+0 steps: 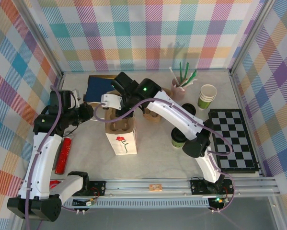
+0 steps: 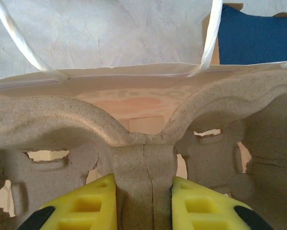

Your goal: Pack the takeout coffee

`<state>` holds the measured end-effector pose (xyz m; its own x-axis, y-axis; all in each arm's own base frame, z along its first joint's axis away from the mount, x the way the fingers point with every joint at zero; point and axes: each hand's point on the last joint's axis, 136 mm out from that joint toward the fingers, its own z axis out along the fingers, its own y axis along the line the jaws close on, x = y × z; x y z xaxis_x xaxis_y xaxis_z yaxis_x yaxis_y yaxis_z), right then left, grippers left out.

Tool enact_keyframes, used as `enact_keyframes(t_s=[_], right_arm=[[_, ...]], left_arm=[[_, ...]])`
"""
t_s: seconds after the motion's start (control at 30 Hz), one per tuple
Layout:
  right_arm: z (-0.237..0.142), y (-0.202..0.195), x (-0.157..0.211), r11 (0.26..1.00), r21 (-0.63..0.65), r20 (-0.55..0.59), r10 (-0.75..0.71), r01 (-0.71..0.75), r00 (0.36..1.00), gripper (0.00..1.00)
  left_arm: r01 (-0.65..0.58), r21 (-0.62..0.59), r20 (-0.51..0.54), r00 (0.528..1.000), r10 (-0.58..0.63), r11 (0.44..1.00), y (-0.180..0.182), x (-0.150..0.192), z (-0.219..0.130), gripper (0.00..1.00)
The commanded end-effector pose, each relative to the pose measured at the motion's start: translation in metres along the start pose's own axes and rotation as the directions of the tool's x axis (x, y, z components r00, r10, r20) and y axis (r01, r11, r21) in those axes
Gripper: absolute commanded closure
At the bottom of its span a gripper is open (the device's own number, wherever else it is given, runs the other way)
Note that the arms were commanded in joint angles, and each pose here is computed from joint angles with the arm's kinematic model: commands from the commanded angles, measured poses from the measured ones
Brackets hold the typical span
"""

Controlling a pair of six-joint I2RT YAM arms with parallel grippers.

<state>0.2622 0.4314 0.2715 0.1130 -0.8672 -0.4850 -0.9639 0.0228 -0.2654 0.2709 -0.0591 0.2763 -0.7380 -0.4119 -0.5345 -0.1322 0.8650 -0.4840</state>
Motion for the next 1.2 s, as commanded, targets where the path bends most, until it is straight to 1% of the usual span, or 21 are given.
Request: enact_keyframes(t_s=[0.0,0.2,0.63,0.87,1.0,1.17], right_arm=[[0.017,0.01,0.009,0.999,-0.044,-0.047,-0.02,0.018,0.999,0.88],[0.02,0.016,0.012,0.998,-0.065,-0.065,-0.017,0.013,0.998,0.89],[0.001,0.03,0.003,0.998,-0.053,-0.036,-0.032,0.03,0.999,0.9],[-0.013,0.03,-0.005,0.999,-0.037,0.005,-0.031,0.031,0.999,0.9],[-0.021,0.031,-0.009,0.999,-0.043,0.029,-0.028,0.029,0.999,0.89],[-0.024,0.037,-0.008,0.997,-0.069,0.032,-0.022,0.024,0.999,0.89]], left_arm=[[0.001,0.028,0.013,1.0,-0.001,1.0,-0.002,0.0,-0.002,0.88],[0.004,0.027,0.02,1.0,-0.005,1.0,-0.002,-0.001,-0.003,0.88],[0.003,0.013,0.029,1.0,-0.003,1.0,0.0,-0.005,-0.001,0.88],[0.004,0.013,0.029,1.0,-0.005,1.0,0.0,-0.006,0.001,0.88],[0.005,0.01,0.027,1.0,-0.005,1.0,0.001,-0.006,0.002,0.88],[0.008,0.012,0.026,1.0,-0.008,1.0,0.001,-0.005,0.003,0.88]])
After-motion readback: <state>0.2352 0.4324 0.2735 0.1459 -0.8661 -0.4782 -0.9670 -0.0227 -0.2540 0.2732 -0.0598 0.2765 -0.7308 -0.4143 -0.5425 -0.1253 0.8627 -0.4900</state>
